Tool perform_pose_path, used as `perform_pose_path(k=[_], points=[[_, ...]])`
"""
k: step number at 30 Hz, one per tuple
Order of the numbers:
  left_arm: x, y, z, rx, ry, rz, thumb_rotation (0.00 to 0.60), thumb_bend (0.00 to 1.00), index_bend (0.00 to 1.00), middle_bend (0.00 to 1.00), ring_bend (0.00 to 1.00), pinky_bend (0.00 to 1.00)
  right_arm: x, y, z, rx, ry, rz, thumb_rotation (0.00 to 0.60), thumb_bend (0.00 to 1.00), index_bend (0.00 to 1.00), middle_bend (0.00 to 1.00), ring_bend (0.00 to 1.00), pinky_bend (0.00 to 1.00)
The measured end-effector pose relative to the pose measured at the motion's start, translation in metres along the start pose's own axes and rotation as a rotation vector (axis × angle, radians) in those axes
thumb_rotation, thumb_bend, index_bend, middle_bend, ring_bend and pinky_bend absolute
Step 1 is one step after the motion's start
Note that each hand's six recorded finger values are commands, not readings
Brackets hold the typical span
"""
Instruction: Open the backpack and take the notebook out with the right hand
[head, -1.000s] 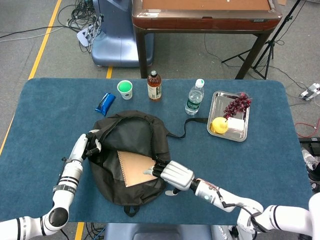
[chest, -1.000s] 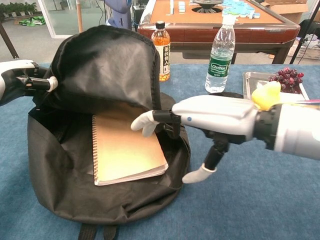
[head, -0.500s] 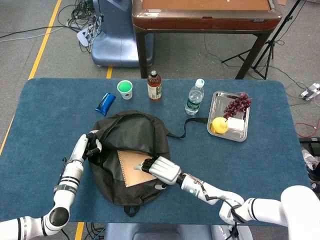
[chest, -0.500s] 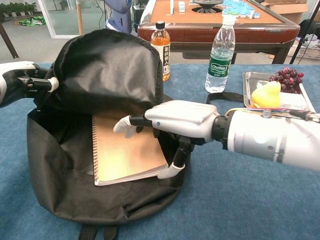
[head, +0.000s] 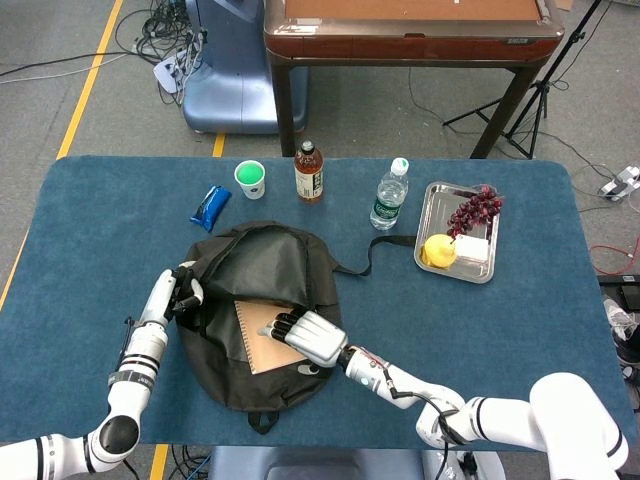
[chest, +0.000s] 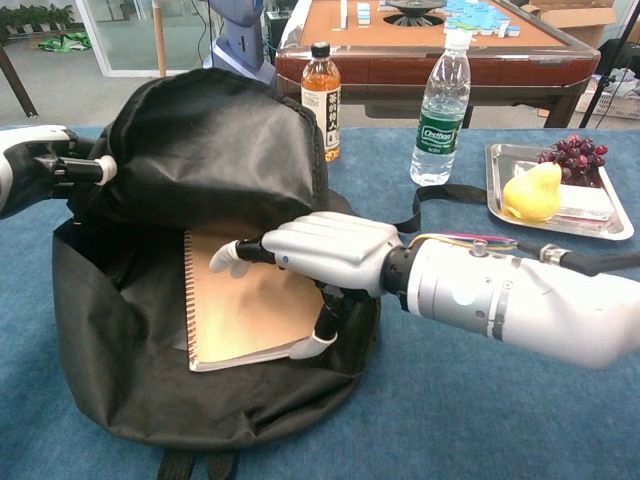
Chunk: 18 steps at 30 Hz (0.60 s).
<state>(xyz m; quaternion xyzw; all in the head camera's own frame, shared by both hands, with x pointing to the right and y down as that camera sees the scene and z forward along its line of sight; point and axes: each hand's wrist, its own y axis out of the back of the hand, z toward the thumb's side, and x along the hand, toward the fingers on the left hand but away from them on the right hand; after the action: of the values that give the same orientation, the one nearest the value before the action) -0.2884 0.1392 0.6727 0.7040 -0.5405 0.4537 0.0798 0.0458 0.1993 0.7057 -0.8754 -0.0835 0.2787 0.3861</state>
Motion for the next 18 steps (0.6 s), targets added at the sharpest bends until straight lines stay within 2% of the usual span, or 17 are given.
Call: perform_pose_path(k=[18], points=[[-0.002,0.003,-0.006,-0.025,0.018,-0.010,0.600,0.67,0.54,0.24,0.18,0.24,-0.011,-0.020,0.007,0.066,-0.019,-0.001,0.600,0.10,0.17,0.15,0.10,0.20]])
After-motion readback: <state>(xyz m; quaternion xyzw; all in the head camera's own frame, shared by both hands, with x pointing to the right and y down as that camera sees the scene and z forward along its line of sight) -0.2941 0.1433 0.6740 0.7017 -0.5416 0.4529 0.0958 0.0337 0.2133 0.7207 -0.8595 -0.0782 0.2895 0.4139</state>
